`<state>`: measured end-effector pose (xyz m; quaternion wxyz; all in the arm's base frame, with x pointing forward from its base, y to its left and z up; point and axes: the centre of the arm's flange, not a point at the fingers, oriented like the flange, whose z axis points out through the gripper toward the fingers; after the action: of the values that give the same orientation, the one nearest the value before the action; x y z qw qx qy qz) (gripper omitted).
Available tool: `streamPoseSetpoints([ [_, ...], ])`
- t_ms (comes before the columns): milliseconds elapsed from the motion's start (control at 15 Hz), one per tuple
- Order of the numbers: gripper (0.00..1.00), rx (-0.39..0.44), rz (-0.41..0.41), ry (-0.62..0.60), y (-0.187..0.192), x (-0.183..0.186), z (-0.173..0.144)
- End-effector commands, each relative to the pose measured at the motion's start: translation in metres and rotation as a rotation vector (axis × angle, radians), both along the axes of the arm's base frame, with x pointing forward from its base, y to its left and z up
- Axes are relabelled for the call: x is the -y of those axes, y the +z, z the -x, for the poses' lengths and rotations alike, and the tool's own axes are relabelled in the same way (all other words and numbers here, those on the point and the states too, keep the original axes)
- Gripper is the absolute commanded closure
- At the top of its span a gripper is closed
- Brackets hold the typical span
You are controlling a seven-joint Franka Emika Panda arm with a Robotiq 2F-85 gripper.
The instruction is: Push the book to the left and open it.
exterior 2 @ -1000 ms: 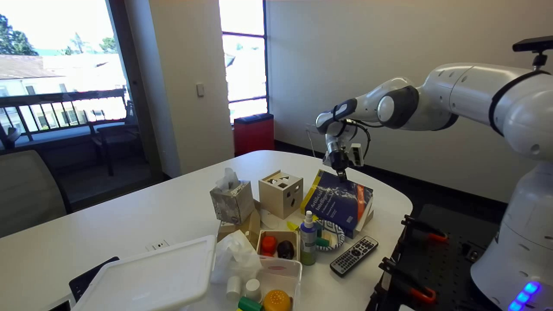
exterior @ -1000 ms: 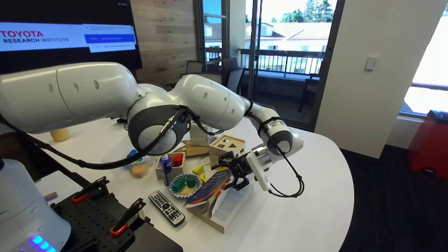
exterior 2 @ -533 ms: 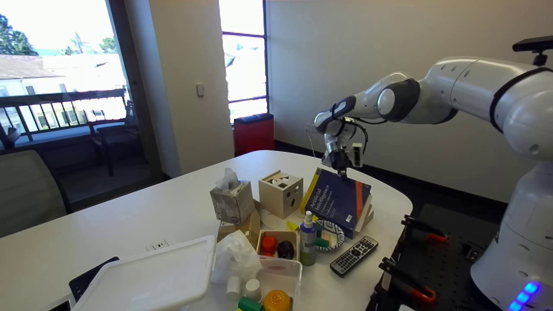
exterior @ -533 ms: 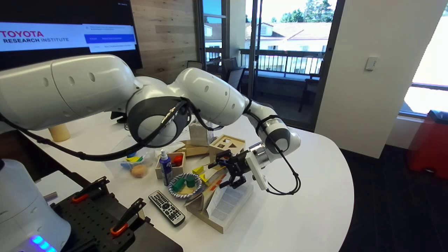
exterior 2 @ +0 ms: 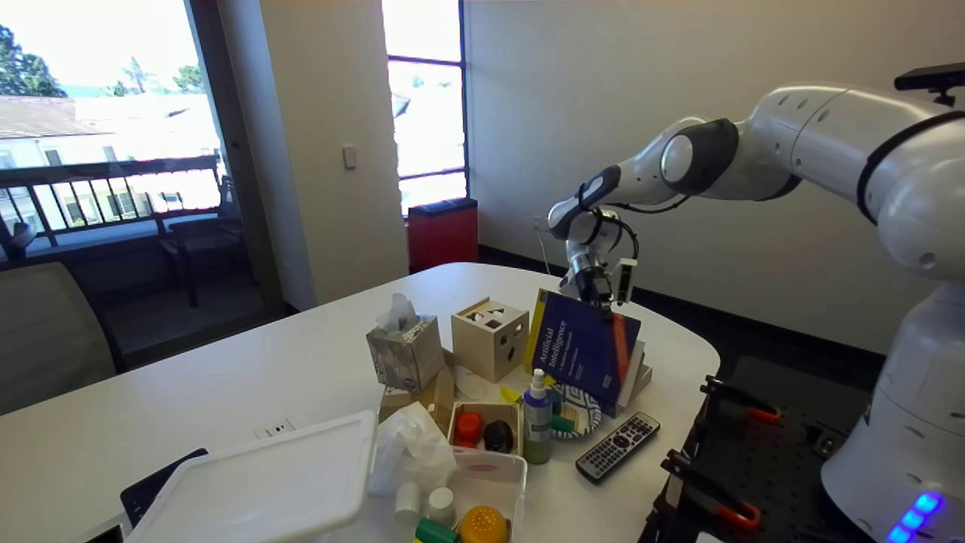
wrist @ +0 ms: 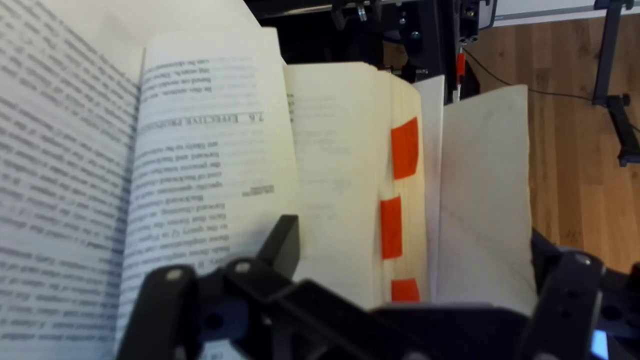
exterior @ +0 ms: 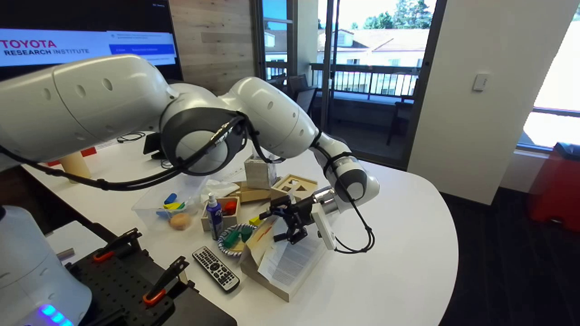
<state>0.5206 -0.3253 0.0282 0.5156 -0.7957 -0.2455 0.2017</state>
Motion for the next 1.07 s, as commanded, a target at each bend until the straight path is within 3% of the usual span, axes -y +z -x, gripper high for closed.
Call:
streamPoseSetpoints([
  [0,0.00,0.033,-0.042,0.027,0.015,-0.038,0.033],
  [1000,0.00,-0.004,-0.095,0.115,0.006,-0.103,0.056],
])
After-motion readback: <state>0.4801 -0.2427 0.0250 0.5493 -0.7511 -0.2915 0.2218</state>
